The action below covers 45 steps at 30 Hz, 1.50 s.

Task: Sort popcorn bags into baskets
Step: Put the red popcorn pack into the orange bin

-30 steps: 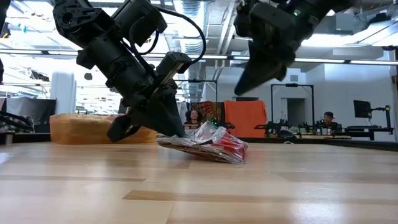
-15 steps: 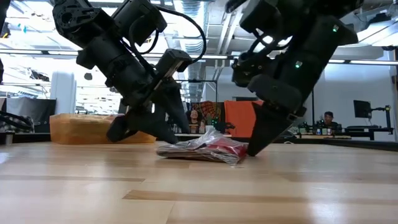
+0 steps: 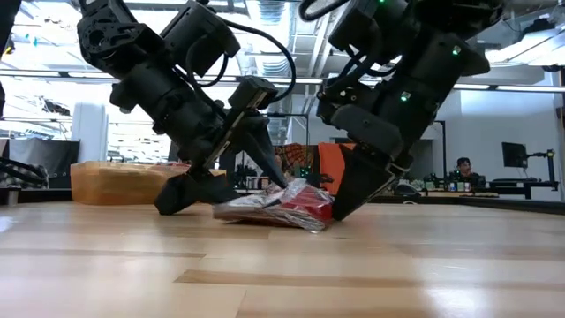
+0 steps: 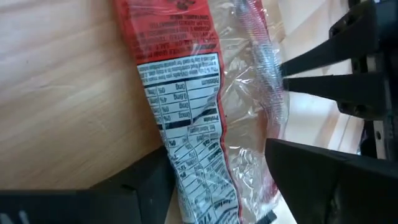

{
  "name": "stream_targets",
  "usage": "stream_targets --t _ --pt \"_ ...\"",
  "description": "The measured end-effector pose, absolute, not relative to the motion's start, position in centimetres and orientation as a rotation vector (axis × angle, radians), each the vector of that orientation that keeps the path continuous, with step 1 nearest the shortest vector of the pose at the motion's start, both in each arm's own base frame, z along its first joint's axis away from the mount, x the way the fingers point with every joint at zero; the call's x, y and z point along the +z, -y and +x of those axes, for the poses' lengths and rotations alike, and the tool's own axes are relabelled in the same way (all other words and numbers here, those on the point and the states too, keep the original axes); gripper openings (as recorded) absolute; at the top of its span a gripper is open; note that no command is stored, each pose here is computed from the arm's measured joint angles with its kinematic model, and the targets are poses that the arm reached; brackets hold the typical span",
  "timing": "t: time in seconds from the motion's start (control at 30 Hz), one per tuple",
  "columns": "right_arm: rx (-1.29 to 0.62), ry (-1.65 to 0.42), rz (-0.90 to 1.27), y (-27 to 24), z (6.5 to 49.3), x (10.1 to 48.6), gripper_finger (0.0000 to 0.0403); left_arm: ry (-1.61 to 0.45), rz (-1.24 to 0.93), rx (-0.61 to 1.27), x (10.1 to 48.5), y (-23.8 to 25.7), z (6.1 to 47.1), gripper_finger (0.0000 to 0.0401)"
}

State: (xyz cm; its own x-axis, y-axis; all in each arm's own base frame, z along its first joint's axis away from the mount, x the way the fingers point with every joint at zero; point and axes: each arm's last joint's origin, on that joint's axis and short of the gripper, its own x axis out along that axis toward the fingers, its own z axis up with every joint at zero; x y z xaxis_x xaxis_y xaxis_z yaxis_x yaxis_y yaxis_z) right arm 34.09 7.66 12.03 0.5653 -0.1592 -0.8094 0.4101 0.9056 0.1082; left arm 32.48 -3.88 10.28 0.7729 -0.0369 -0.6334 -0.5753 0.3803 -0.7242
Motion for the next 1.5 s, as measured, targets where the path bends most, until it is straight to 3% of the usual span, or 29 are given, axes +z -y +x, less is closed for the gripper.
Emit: stream_targets --t 0.3,0.63,0.77,1.07,1.2,1.5 --pt "-0.302 -0.892 0.284 -7.4 34.8 11.5 0.0026 -0.588 -1.13 0.357 10.4 4.0 32.7 0.0201" --pt "-0.262 -0.899 0.265 -6.9 35.0 12.4 0.002 -0.581 -1.157 0.307 10.6 4.1 32.9 0.0075" --pt "-0.244 -0.907 0.204 -7.1 34.5 14.8 0.0013 -0.567 -1.194 0.267 11.3 4.2 32.9 0.0016" --pt "-0.212 -0.833 0.151 -8.2 28.9 24.2 0.0035 -0.414 -1.292 0.185 16.6 4.1 32.2 0.0006" --pt "-0.284 -0.75 0.132 -8.4 26.2 27.0 0.0028 -0.309 -1.268 0.293 19.7 3.5 30.5 0.0007" --pt "-0.377 -0.71 0.093 -8.2 24.4 28.2 0.0019 -0.041 -1.196 0.899 24.5 1.0 22.2 0.001"
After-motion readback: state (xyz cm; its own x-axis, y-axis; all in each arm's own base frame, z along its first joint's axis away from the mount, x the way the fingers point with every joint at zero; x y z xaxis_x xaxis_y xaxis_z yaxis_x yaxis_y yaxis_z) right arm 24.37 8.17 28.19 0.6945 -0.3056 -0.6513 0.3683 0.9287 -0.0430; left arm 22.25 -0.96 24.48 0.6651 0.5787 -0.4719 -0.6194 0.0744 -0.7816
